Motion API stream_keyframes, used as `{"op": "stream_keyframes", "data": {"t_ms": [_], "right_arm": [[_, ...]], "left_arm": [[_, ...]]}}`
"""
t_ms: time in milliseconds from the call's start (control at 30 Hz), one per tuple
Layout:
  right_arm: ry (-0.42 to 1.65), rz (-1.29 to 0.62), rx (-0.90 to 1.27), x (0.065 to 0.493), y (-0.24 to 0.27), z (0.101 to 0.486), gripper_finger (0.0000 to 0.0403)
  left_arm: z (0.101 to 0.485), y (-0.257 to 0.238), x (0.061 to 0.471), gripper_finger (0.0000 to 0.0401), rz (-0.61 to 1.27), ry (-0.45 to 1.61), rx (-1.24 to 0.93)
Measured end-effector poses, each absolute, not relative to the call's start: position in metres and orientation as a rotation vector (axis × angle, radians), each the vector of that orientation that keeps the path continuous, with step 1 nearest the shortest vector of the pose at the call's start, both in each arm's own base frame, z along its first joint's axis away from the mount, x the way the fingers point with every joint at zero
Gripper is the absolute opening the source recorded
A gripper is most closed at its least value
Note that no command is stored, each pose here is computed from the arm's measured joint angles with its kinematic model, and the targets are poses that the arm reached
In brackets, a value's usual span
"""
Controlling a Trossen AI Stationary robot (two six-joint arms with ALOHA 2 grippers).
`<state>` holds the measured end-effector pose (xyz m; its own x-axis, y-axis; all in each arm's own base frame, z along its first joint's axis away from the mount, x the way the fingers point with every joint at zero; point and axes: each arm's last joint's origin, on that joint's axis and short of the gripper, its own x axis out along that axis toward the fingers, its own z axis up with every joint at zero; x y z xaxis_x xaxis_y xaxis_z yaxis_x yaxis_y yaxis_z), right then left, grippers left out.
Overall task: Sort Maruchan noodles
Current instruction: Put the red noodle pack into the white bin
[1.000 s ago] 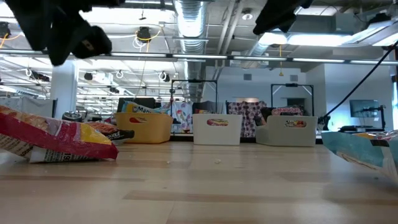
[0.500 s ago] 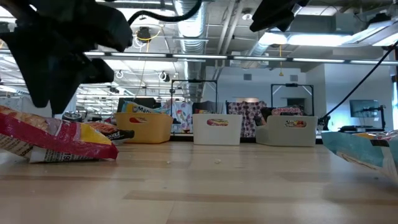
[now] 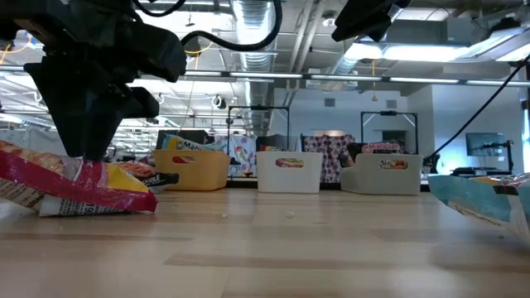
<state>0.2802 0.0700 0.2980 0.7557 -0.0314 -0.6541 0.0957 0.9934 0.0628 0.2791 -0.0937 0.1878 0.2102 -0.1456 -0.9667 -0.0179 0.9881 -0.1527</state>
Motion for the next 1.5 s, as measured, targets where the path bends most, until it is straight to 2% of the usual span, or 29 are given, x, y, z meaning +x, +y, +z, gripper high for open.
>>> {"op": "stream_keyframes", "data": {"t_ms": [400,633,867,1267,1500], "right_arm": [[0.704,-0.068,0.096,0.281,0.070,0.298,0.0141],[0.697,-0.067,0.098,0.281,0.070,0.299,0.0141],[0.698,-0.067,0.098,0.281,0.070,0.299,0.0141],[0.697,-0.067,0.098,0.281,0.070,0.299,0.0141],[0.696,-0.068,0.100,0.281,0.070,0.299,0.0141]], "left_arm": [[0.188,-0.081,0.283,0.0108,-0.149,1.380,-0.251],[0.188,-0.067,0.287,0.0151,-0.126,1.369,-0.268],[0.189,-0.078,0.287,0.0192,-0.086,1.334,-0.233],[0.166,-0.089,0.272,0.0195,-0.058,1.360,-0.205],[0.151,-0.086,0.265,0.0195,-0.018,1.326,-0.268]]}}
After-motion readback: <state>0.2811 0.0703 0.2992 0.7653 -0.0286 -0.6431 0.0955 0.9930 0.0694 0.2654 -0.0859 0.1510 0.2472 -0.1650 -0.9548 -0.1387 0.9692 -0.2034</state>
